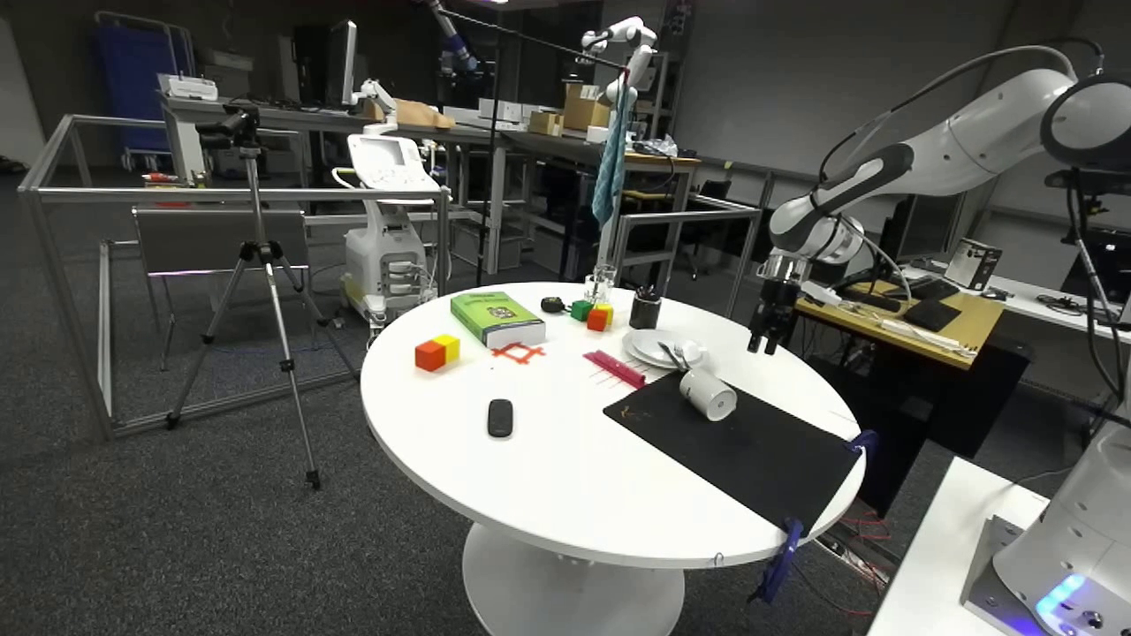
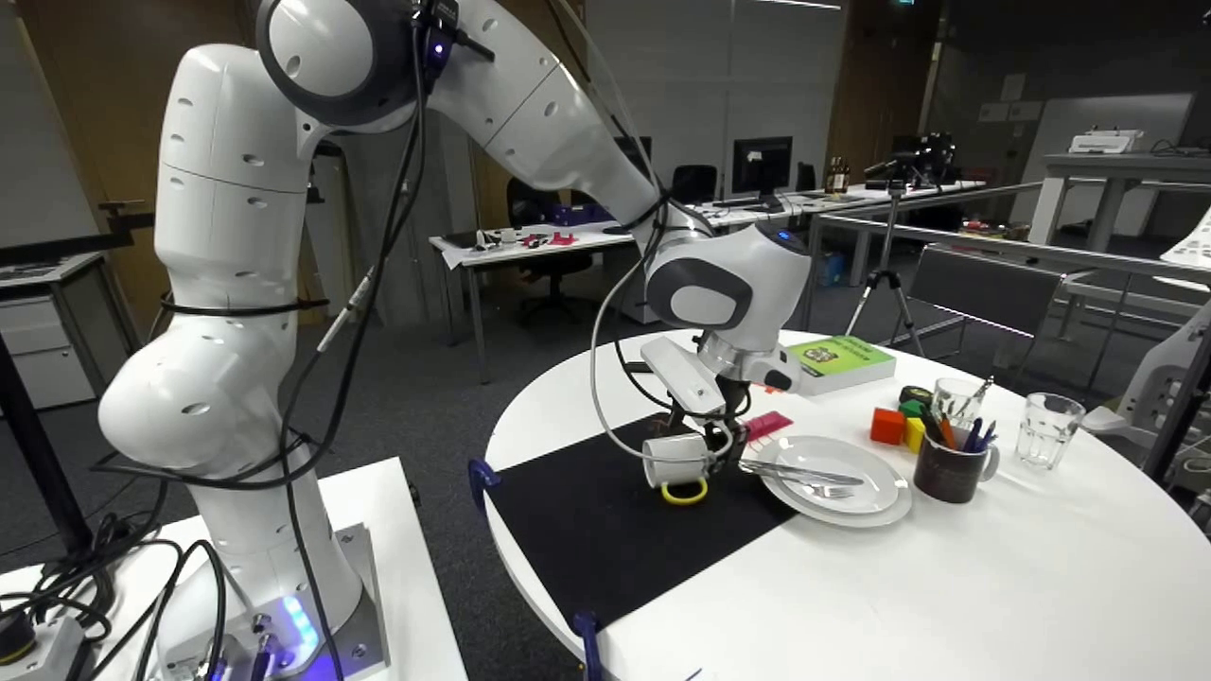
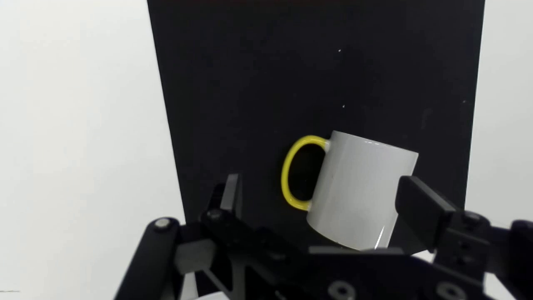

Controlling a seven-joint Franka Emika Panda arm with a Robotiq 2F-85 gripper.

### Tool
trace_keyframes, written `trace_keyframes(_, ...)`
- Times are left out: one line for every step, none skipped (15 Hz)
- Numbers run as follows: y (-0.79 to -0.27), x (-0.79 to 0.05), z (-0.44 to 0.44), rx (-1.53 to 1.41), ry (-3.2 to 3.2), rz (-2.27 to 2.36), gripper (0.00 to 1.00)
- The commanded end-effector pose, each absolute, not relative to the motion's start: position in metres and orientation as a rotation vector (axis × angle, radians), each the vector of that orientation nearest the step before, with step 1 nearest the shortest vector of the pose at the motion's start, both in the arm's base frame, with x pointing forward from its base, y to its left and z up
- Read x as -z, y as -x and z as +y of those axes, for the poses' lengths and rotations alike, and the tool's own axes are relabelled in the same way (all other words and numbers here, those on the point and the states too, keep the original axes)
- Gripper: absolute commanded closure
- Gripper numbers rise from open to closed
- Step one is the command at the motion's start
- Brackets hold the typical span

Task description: Place the mug upright.

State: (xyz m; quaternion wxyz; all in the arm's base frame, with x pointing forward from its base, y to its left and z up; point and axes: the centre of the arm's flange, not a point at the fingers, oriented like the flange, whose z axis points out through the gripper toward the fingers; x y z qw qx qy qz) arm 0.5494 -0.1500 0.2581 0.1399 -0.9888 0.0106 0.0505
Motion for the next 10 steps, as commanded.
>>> trace_keyframes(-0.550, -0.258, -0.150, -0.145, 2.857, 0.031, 0.00)
trace_keyframes(-0.551, -0.259, -0.151, -0.144, 2.857, 0.031, 0.00)
trace_keyframes(-0.551, -0.259, -0.151, -0.143, 2.857, 0.030, 0.00)
trace_keyframes(-0.551, -0.259, -0.151, -0.143, 2.857, 0.030, 0.00)
trace_keyframes(-0.552, -0.257, -0.150, -0.148, 2.848, 0.011, 0.00)
trace_keyframes(-0.556, -0.251, -0.149, -0.156, 2.831, -0.008, 0.00)
trace_keyframes(-0.561, -0.244, -0.148, -0.142, 2.824, 0.009, 0.00)
trace_keyframes(-0.565, -0.238, -0.147, -0.141, 2.811, -0.004, 0.00)
trace_keyframes(-0.569, -0.231, -0.146, -0.140, 2.806, 0.001, 0.00)
trace_keyframes(-0.574, -0.225, -0.145, -0.150, 2.790, -0.010, 0.00)
